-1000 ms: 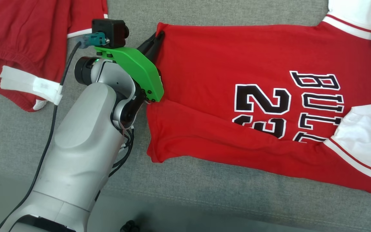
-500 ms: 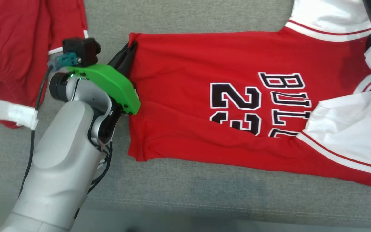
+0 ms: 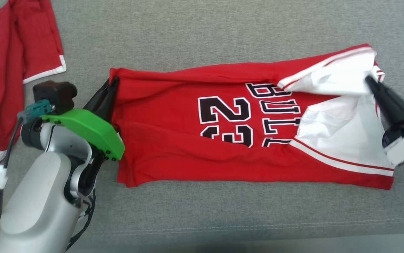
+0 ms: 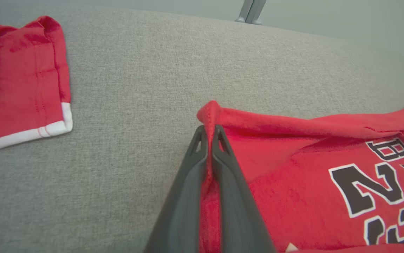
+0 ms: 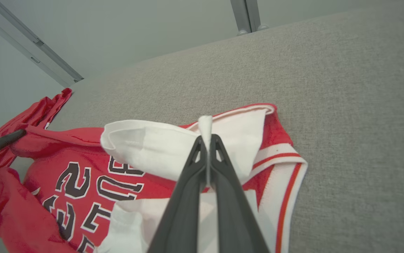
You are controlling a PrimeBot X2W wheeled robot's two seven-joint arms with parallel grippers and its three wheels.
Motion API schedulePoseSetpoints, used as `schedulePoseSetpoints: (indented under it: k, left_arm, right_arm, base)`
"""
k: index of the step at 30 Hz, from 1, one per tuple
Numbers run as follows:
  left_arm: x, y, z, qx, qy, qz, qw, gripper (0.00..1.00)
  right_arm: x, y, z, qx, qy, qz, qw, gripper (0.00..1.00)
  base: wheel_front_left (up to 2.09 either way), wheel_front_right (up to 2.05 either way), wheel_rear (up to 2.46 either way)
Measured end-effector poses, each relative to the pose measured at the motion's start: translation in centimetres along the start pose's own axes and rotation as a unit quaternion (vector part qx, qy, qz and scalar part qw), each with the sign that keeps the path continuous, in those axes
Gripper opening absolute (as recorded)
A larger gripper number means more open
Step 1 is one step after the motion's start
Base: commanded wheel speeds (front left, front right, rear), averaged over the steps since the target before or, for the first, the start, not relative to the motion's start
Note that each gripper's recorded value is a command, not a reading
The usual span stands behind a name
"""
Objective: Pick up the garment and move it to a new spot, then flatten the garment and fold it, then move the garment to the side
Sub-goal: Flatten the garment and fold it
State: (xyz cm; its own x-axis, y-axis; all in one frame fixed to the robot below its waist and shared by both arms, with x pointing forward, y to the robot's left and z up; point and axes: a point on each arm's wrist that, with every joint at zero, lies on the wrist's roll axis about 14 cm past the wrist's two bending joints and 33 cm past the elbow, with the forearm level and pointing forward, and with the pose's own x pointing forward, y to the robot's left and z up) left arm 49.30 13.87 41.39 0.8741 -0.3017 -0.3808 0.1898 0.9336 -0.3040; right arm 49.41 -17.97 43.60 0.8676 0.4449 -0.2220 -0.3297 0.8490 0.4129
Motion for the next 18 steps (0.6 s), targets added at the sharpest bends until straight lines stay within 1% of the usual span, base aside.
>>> schedulePoseSetpoints:
  k: [4,10,11,12,13,14,15,16,17,18]
  left_arm:
    - [-0.7,-0.4,-0.1,-0.001,0.001,-0.001,1.000,0.00]
    - [-1.6,-0.9,-1.7,-0.010,0.027,-0.002,1.000,0.00]
    - [-1.8,-0.8,-2.1,-0.011,0.033,0.000,0.999,0.00]
    - [-2.0,-0.9,-2.5,-0.016,0.038,0.001,0.999,0.00]
    - [-2.2,-0.9,-2.8,-0.019,0.043,0.002,0.999,0.07]
    - [-2.3,-0.8,-3.0,-0.020,0.045,0.006,0.999,0.07]
    - [-2.5,-0.6,-3.1,-0.023,0.044,0.011,0.999,0.35]
    - [-2.8,-0.5,-3.4,-0.027,0.048,0.015,0.998,0.84]
    - [-3.1,-0.4,-3.8,-0.030,0.052,0.019,0.998,1.00]
    - [-3.3,-0.3,-4.0,-0.032,0.054,0.024,0.998,1.00]
  right_arm:
    - [-1.9,0.2,-1.5,0.025,0.008,-0.011,1.000,0.00]
    - [-4.3,0.3,-3.4,0.054,0.017,-0.031,0.998,0.00]
    - [-4.6,0.2,-3.7,0.053,0.020,-0.035,0.998,0.12]
    - [-4.8,0.1,-4.1,0.059,0.023,-0.040,0.997,0.12]
    - [-5.0,0.3,-4.5,0.063,0.027,-0.041,0.997,1.00]
    - [-5.2,0.5,-4.9,0.067,0.031,-0.042,0.996,1.00]
    - [-5.4,0.3,-5.3,0.069,0.037,-0.047,0.996,1.00]
    - [-5.6,0.2,-5.5,0.066,0.039,-0.051,0.996,1.00]
    - [-5.9,0.2,-5.7,0.066,0.040,-0.054,0.996,1.00]
    - [-6.0,0.3,-5.9,0.071,0.040,-0.054,0.995,1.00]
  base:
    - [0.00,0.00,0.00]
    - [0.00,0.00,0.00]
    - [0.00,0.00,0.00]
    - [0.00,0.00,0.00]
    - [0.00,0.00,0.00]
    - [0.00,0.00,0.00]
    - [0.00,0.00,0.00]
    - [0.00,0.00,0.00]
    - [0.00,0.00,0.00]
    - [0.00,0.00,0.00]
